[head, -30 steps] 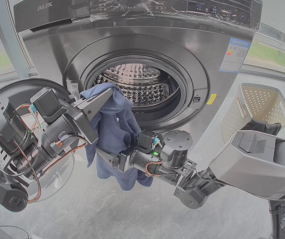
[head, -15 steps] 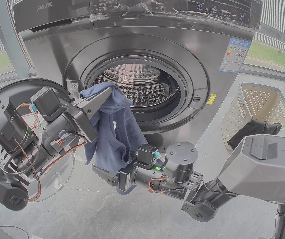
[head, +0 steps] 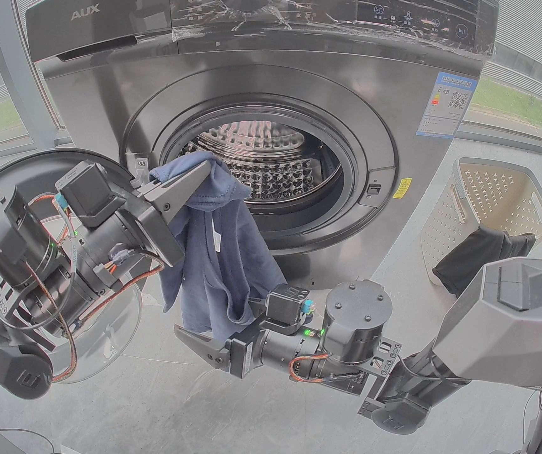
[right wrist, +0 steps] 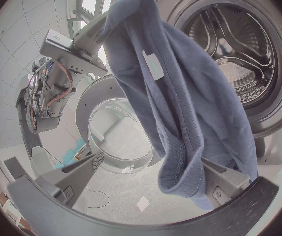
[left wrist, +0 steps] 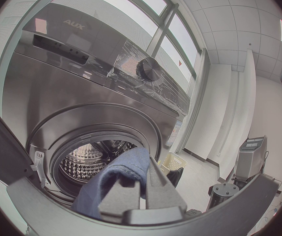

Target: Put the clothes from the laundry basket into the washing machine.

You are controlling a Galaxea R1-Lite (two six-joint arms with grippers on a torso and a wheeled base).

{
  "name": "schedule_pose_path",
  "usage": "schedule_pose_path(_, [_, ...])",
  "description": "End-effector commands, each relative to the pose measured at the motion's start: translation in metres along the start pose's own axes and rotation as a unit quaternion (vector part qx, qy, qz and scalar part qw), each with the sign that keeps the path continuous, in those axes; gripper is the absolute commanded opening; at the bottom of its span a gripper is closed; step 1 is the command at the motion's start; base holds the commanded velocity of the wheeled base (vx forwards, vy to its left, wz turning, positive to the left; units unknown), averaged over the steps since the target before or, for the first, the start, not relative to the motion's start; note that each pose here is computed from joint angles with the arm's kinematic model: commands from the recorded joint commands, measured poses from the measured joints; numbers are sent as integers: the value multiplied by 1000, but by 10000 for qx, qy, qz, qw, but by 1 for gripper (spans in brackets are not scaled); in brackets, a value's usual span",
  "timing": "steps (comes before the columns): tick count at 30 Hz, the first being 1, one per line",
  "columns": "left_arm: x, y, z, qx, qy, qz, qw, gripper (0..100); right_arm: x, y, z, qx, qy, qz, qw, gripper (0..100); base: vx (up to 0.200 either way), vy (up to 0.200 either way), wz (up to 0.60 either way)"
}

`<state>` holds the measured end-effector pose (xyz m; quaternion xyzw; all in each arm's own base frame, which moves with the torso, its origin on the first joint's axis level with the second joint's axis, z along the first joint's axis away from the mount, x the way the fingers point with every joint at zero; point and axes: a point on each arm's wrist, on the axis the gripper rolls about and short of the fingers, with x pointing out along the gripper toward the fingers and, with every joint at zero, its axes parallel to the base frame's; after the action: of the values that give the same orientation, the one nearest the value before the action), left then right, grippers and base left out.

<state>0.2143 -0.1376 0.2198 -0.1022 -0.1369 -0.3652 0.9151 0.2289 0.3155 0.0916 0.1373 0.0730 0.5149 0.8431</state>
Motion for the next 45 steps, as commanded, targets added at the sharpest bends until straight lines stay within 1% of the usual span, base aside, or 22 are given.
schedule_pose_path(1, [0,0,1,1,-25,-10,10000,0,-1,-2,0,-12,-26,-31,10000,100,0,0,0])
schedule_pose_path(4, [0,0,1,1,-25,-10,10000,0,0,-6,-3,-6,-1,-80,10000,100,0,0,0])
schedule_pose_path(5, [0,0,1,1,-25,-10,10000,0,0,-7,-4,-5,1,-97,10000,0,0,0,0])
schedule_pose_path(9, [0,0,1,1,-25,-10,10000,0,0,-7,-3,-32,-70,-98,9999,0,0,0,0])
schedule_pose_path(15, [0,0,1,1,-25,-10,10000,0,-2,-8,-2,-68,-63,-124,9999,0,0,0,0])
schedule_pose_path(18, [0,0,1,-2,-10,-7,10000,0,-5,-14,0,-98,-73,-210,9997,0,0,0,0])
schedule_pose_path(20, [0,0,1,-2,-10,-7,10000,0,-8,-17,3,-175,-89,-269,9994,0,0,0,0])
schedule_pose_path(24, [-1,0,-2,-7,33,14,10000,0,-28,-27,16,-441,-114,-501,9977,0,0,0,0])
schedule_pose_path(25, [-1,2,-2,2,43,61,10000,0,-37,-29,20,-503,-94,-585,9970,0,0,0,0])
schedule_pose_path(28, [-3,13,-2,70,55,261,9996,0,-62,-29,31,-657,-54,-744,9950,0,0,0,0])
schedule_pose_path(30, [-4,16,-1,92,50,318,9994,0,-73,-30,37,-726,-69,-826,9939,0,0,0,0])
schedule_pose_path(31, [-5,20,-1,111,59,386,9992,0,-85,-32,45,-828,-129,-921,9922,0,0,0,0])
schedule_pose_path(33, [-7,23,-1,133,59,459,9988,0,-98,-35,55,-962,-227,-1070,9893,0,0,0,0])
schedule_pose_path(35, [-9,25,-1,149,71,498,9986,0,-106,-39,65,-1088,-364,-1196,9862,0,0,0,0])
schedule_pose_path(36, [-9,25,0,149,71,498,9986,0,-108,-41,68,-1112,-402,-1243,9852,0,0,0,0])
schedule_pose_path(41, [-20,20,-2,115,207,438,9988,0,-118,-52,87,-1228,-878,-1478,9774,0,0,0,0])
schedule_pose_path(45, [-26,16,0,116,178,379,9991,0,-122,-54,97,-1341,-1289,-1488,9712,0,0,0,0])
